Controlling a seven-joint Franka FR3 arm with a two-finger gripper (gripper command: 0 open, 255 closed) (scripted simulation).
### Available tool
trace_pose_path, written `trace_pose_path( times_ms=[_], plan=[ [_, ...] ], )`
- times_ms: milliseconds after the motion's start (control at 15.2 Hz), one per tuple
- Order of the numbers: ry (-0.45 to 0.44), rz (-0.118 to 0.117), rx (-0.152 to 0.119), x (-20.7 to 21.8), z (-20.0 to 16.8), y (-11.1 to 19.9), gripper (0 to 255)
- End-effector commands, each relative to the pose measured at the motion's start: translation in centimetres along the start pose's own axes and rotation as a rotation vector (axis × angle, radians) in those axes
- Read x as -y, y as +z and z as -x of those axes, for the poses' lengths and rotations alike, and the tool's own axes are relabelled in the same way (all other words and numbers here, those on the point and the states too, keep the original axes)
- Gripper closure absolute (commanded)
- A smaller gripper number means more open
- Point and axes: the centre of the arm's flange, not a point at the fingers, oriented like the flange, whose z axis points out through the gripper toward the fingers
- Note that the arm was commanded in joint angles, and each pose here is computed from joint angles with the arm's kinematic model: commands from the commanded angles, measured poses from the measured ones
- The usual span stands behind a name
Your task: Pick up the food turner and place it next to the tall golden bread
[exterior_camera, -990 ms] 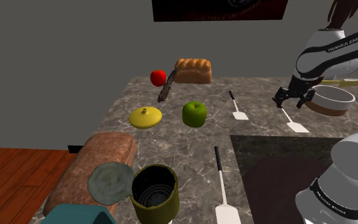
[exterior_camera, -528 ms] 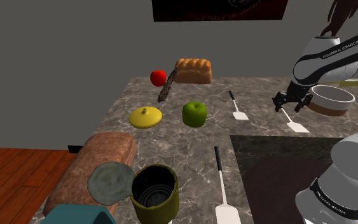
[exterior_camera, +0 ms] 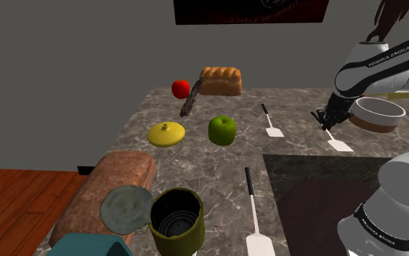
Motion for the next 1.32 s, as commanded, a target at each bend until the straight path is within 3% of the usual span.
trace_pose_path(
  times_ms=[0,330,1254],
  plan=[
    [0.000,0.000,0.000,0.0,0.0,0.0,255],
    [0.000,0.000,0.000,0.0,0.0,0.0,255],
    [0.000,0.000,0.000,0.0,-0.5,-7.4,255]
  ],
)
